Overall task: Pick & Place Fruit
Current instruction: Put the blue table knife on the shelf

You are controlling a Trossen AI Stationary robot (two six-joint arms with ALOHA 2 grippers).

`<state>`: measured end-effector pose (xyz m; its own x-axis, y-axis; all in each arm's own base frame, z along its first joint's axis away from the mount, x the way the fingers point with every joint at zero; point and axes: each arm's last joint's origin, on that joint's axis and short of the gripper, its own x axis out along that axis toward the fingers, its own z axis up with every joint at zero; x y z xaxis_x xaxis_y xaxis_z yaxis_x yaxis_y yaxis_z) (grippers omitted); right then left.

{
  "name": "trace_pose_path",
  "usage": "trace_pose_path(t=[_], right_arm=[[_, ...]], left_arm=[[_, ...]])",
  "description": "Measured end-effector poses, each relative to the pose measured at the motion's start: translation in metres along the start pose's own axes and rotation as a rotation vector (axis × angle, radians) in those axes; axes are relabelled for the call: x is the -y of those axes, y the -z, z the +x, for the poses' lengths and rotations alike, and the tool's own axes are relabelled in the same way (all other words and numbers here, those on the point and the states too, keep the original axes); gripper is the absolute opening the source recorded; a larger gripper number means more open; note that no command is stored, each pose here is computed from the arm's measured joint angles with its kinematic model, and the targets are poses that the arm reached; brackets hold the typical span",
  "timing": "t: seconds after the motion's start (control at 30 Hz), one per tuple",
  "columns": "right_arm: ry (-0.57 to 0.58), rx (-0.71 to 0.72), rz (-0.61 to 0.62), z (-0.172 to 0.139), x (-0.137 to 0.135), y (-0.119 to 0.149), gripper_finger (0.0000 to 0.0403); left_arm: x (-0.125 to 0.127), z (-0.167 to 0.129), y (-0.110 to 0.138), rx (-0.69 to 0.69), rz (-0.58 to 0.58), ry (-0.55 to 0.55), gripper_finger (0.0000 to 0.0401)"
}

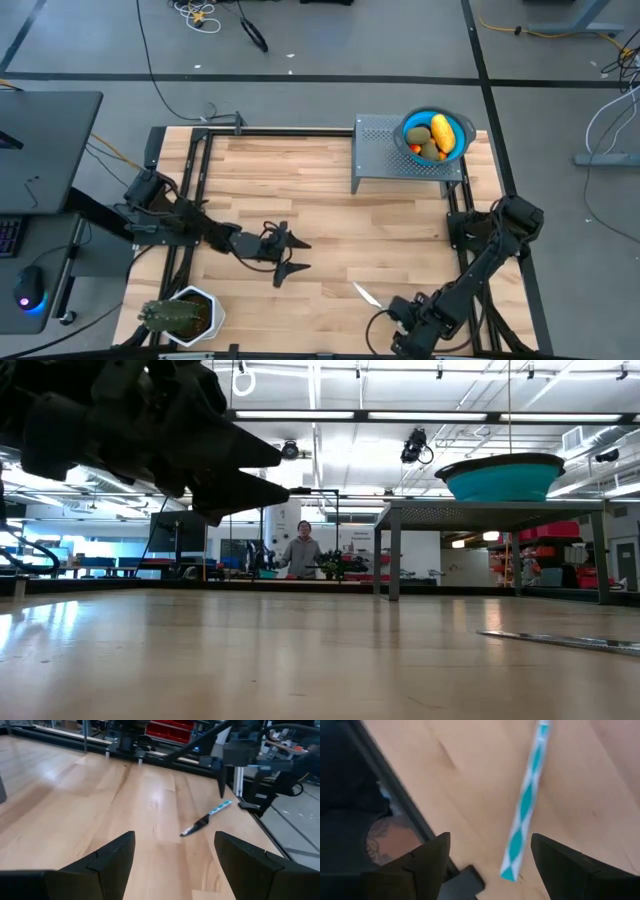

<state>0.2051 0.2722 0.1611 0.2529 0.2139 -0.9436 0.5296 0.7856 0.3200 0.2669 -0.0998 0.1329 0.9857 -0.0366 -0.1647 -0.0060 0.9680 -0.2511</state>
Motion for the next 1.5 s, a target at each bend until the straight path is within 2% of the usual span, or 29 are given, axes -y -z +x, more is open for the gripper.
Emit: trace_pose_path(t=[0.23, 0.4, 0.57, 0.8, 0.9, 1.03, 1.27, 1.5], right_arm=[[0.097, 0.033, 0.056, 0.000, 0.009, 0.000, 0.0284], [0.117, 0.068, 0.035, 0.008, 0.011, -0.012, 0.0284], [0.150, 0.083, -0.042, 0.012, 0.010, -0.021, 0.0279], [0.190, 0.286, -0.211, -0.003, -0.003, -0.030, 0.0264], [0.192, 0.322, -0.281, -0.001, -0.005, -0.031, 0.0260], [0.234, 0.271, -0.347, 0.016, -0.003, -0.029, 0.0258], [0.286, 0.223, -0.341, 0.033, 0.002, -0.025, 0.0252], [0.323, 0.241, -0.347, 0.032, 0.004, -0.024, 0.0207]], left_arm=[[0.007, -0.003, 0.003, -0.001, 0.006, 0.001, 0.0279], [0.009, -0.004, 0.003, -0.003, 0.011, 0.008, 0.0279], [0.009, -0.004, 0.003, -0.003, 0.015, 0.008, 0.0279], [0.008, -0.004, 0.003, 0.006, 0.024, -0.023, 0.0279], [0.008, -0.004, 0.003, 0.007, 0.025, -0.028, 0.0279], [0.008, -0.004, 0.003, 0.005, 0.027, -0.033, 0.0279], [0.007, -0.004, 0.006, -0.019, 0.030, -0.050, 0.0279], [0.007, -0.004, 0.006, -0.016, 0.028, -0.055, 0.0279]])
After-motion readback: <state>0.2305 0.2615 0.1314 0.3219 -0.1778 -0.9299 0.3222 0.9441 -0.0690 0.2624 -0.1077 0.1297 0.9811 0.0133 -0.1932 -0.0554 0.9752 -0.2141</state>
